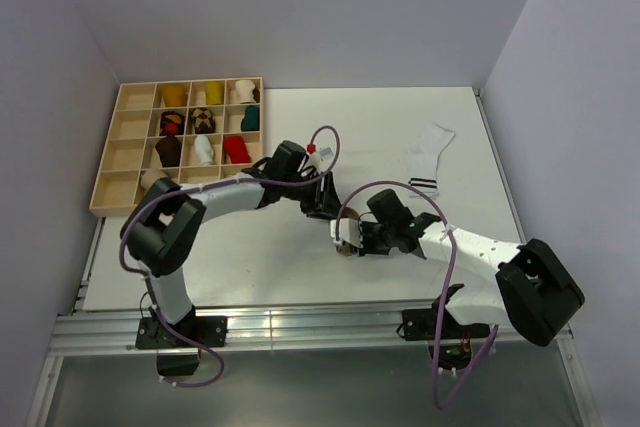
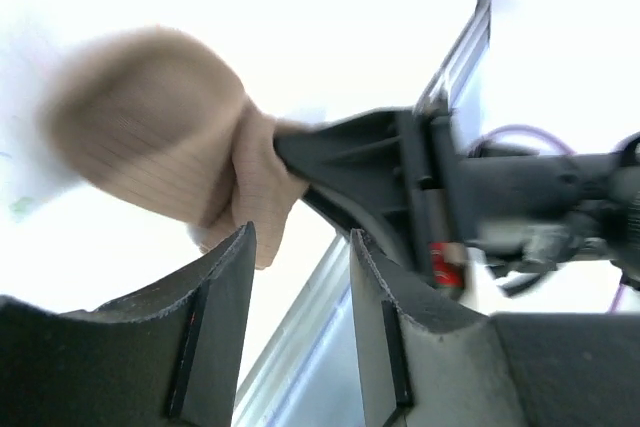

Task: Roll the socks
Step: Roll the sock at the center of the board.

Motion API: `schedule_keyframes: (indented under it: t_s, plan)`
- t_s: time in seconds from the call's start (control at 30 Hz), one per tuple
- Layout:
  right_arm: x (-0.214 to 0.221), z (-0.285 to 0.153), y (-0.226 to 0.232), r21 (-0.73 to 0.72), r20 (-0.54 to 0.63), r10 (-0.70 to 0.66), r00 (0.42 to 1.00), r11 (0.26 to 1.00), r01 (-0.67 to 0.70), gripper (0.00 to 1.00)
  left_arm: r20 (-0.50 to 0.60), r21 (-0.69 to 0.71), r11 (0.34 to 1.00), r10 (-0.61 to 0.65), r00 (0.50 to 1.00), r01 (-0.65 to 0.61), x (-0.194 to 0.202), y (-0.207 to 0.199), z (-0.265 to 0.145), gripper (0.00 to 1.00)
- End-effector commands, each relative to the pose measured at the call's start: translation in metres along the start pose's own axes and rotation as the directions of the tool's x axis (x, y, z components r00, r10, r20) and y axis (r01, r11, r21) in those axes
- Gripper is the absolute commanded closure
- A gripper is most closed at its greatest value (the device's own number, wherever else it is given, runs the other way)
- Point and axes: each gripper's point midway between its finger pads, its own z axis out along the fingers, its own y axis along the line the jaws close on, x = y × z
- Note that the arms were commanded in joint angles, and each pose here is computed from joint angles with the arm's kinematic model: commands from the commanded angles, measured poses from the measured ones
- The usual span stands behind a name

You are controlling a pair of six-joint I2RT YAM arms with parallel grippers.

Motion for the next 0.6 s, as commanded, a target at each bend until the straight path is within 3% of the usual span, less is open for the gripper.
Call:
schedule_keyframes:
  t_s: [0.0, 0.13, 0.3, 0.33, 0.4, 0.43, 0.5, 0.57]
  plan:
    - [0.012, -0.014, 0.024, -0.131, -0.101, 0.034, 0.994, 0.990, -0.047, 0.80, 0.249, -0.041, 0.993, 0.121, 0.961, -0.115, -0.042, -0.022, -0.026, 0.53]
    - [0.012, -0.019, 0.038, -0.251, -0.156, 0.061, 0.986, 0.963, -0.099, 0.79, 0.443, -0.086, 0.992, 0.126, 0.888, -0.098, -0.050, -0.025, -0.063, 0.52]
    - [0.013, -0.020, 0.050, -0.407, -0.258, 0.090, 0.962, 0.893, -0.192, 0.80, 0.644, -0.219, 0.974, 0.190, 0.741, -0.060, -0.062, -0.013, -0.108, 0.51]
    - [0.018, -0.016, 0.056, -0.449, -0.290, 0.101, 0.952, 0.864, -0.228, 0.80, 0.655, -0.230, 0.971, 0.204, 0.728, -0.066, -0.053, -0.005, -0.109, 0.51]
    - [0.011, -0.015, 0.052, -0.483, -0.297, 0.131, 0.946, 0.834, -0.267, 0.80, 0.726, -0.261, 0.964, 0.234, 0.647, -0.056, -0.052, -0.008, -0.131, 0.47]
    - [0.015, -0.011, 0.054, -0.508, -0.324, 0.143, 0.935, 0.807, -0.300, 0.79, 0.723, -0.278, 0.959, 0.248, 0.645, -0.057, -0.040, 0.000, -0.129, 0.47]
    - [0.009, -0.011, 0.047, -0.533, -0.325, 0.173, 0.930, 0.779, -0.331, 0.79, 0.773, -0.328, 0.943, 0.302, 0.558, -0.057, -0.040, -0.002, -0.147, 0.46]
    - [0.005, -0.005, 0.039, -0.555, -0.336, 0.194, 0.921, 0.750, -0.361, 0.79, 0.765, -0.368, 0.926, 0.357, 0.537, -0.091, -0.023, -0.006, -0.141, 0.44]
